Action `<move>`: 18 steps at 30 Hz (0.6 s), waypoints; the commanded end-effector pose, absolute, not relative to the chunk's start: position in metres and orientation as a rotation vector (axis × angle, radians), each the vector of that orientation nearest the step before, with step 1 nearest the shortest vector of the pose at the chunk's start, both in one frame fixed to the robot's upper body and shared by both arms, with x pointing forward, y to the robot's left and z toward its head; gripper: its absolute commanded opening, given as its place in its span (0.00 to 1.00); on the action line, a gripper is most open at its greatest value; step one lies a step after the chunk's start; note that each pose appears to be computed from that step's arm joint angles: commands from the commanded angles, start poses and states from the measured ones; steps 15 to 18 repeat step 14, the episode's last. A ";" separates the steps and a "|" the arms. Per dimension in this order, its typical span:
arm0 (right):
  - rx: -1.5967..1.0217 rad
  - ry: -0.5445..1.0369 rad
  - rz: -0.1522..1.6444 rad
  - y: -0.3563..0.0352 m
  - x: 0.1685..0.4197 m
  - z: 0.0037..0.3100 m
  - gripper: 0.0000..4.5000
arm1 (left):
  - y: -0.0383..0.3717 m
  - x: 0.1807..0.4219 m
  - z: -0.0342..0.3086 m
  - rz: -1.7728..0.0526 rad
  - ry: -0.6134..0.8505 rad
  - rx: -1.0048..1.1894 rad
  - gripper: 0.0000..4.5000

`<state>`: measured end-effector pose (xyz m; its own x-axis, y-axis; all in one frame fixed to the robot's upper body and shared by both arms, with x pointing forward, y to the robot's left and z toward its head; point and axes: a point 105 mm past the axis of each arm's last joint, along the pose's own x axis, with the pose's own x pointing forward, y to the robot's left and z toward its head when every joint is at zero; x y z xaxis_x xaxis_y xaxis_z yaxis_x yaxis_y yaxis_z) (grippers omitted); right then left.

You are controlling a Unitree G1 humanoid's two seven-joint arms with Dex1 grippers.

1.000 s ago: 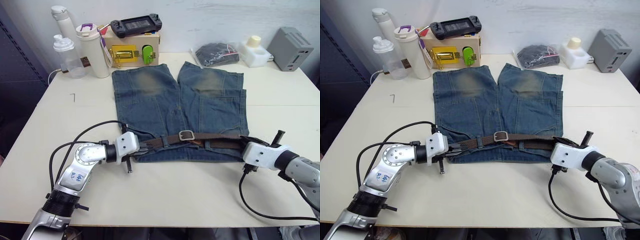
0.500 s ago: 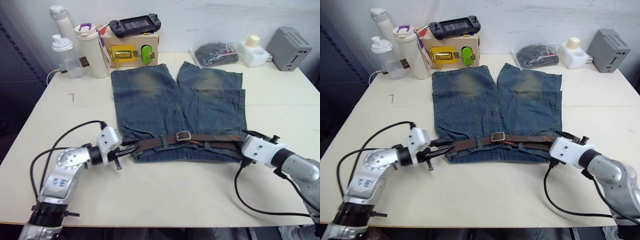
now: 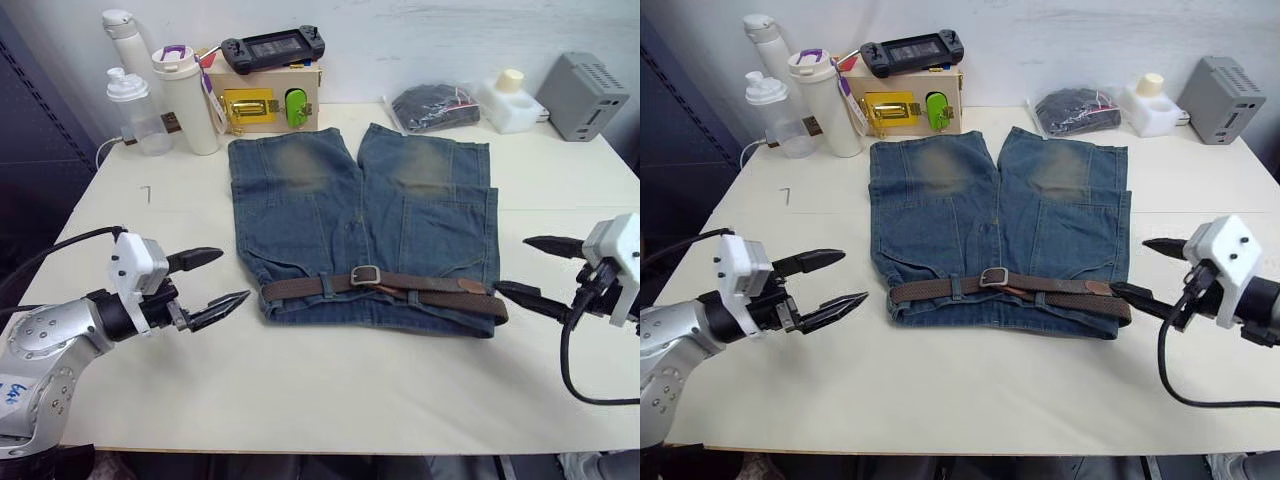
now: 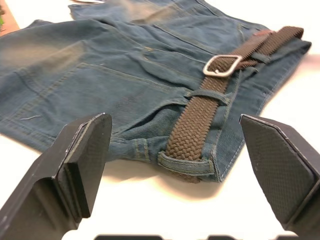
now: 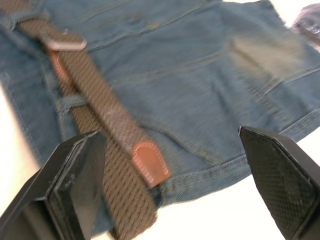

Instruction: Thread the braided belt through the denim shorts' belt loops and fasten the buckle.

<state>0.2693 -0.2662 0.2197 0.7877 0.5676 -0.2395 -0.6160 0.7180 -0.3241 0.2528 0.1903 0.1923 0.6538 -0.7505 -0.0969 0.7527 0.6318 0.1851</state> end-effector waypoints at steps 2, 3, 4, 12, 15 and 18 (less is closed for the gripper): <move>-0.361 0.090 0.634 -0.265 0.275 0.226 1.00 | 0.187 0.250 0.207 -0.839 -0.046 0.244 0.99; -0.361 0.097 0.633 -0.265 0.276 0.224 1.00 | 0.187 0.250 0.207 -0.835 -0.048 0.243 0.99; -0.365 0.105 0.630 -0.265 0.276 0.221 1.00 | 0.186 0.251 0.207 -0.833 -0.049 0.242 0.99; -0.379 0.129 0.626 -0.264 0.276 0.213 1.00 | 0.185 0.254 0.209 -0.831 -0.059 0.240 0.99; -0.378 0.132 0.623 -0.263 0.276 0.212 1.00 | 0.185 0.254 0.209 -0.832 -0.064 0.234 0.99; -0.378 0.132 0.623 -0.263 0.276 0.212 1.00 | 0.185 0.254 0.209 -0.832 -0.064 0.234 0.99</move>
